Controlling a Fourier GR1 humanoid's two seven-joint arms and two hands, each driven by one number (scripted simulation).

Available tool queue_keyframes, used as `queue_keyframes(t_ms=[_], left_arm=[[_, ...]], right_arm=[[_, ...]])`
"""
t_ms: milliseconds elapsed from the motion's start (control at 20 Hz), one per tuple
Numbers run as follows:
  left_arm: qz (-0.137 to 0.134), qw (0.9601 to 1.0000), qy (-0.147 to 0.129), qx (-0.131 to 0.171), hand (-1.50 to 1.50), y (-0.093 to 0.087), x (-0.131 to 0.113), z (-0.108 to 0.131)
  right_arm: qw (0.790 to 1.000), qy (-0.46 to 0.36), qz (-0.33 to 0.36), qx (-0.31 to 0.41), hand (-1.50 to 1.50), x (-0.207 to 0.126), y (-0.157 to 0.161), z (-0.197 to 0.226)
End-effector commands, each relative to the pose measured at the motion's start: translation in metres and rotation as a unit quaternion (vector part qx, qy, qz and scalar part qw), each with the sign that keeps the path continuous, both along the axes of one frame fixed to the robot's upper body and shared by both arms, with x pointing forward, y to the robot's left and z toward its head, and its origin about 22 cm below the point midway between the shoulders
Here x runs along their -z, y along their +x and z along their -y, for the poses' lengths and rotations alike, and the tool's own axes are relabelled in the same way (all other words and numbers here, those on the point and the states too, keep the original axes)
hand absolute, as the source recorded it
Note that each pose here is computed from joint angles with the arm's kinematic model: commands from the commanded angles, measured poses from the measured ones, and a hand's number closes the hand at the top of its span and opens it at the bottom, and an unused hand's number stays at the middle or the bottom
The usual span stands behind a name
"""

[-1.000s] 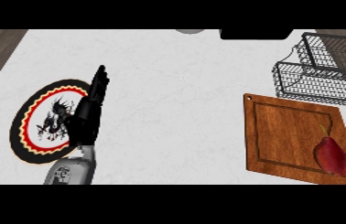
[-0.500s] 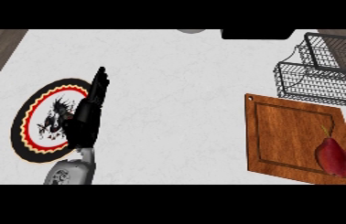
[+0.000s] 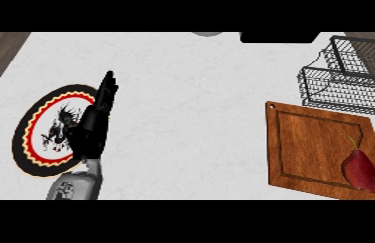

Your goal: Pick the tomato from the cutting board and place it in the tiered basket

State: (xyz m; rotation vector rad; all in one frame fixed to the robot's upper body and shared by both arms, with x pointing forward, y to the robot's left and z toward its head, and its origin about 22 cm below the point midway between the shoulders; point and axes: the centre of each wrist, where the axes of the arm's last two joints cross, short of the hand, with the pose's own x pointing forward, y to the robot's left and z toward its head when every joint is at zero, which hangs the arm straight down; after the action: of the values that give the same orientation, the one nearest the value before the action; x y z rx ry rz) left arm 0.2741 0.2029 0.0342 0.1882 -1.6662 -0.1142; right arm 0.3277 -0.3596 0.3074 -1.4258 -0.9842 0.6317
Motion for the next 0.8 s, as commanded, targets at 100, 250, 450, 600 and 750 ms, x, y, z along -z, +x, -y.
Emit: queue_keyframes(t_ms=[100, 250, 450, 600, 750], left_arm=[[0.004, 1.0, -0.001, -0.004, 0.0, 0.006, 0.011, 0.006], [-0.011, 0.9999, -0.009, 0.005, 0.0, -0.005, 0.005, 0.006], [0.002, 1.0, -0.002, 0.009, 0.0, -0.004, 0.003, 0.006], [0.006, 0.9999, -0.002, -0.011, 0.0, 0.002, 0.008, -0.007], [-0.003, 1.0, 0.0, -0.001, 0.0, 0.002, 0.006, 0.001]], right_arm=[[1.0, 0.018, -0.017, 0.012, 1.5, 0.02, 0.033, 0.021], [0.988, 0.142, 0.023, 0.057, -1.5, 0.051, 0.025, 0.041], [0.979, 0.192, 0.059, 0.025, -1.5, 0.045, 0.029, 0.059], [0.971, 0.225, 0.08, 0.019, -1.5, 0.039, 0.023, 0.067], [0.95, 0.258, 0.17, 0.038, -1.5, 0.015, 0.011, 0.082]])
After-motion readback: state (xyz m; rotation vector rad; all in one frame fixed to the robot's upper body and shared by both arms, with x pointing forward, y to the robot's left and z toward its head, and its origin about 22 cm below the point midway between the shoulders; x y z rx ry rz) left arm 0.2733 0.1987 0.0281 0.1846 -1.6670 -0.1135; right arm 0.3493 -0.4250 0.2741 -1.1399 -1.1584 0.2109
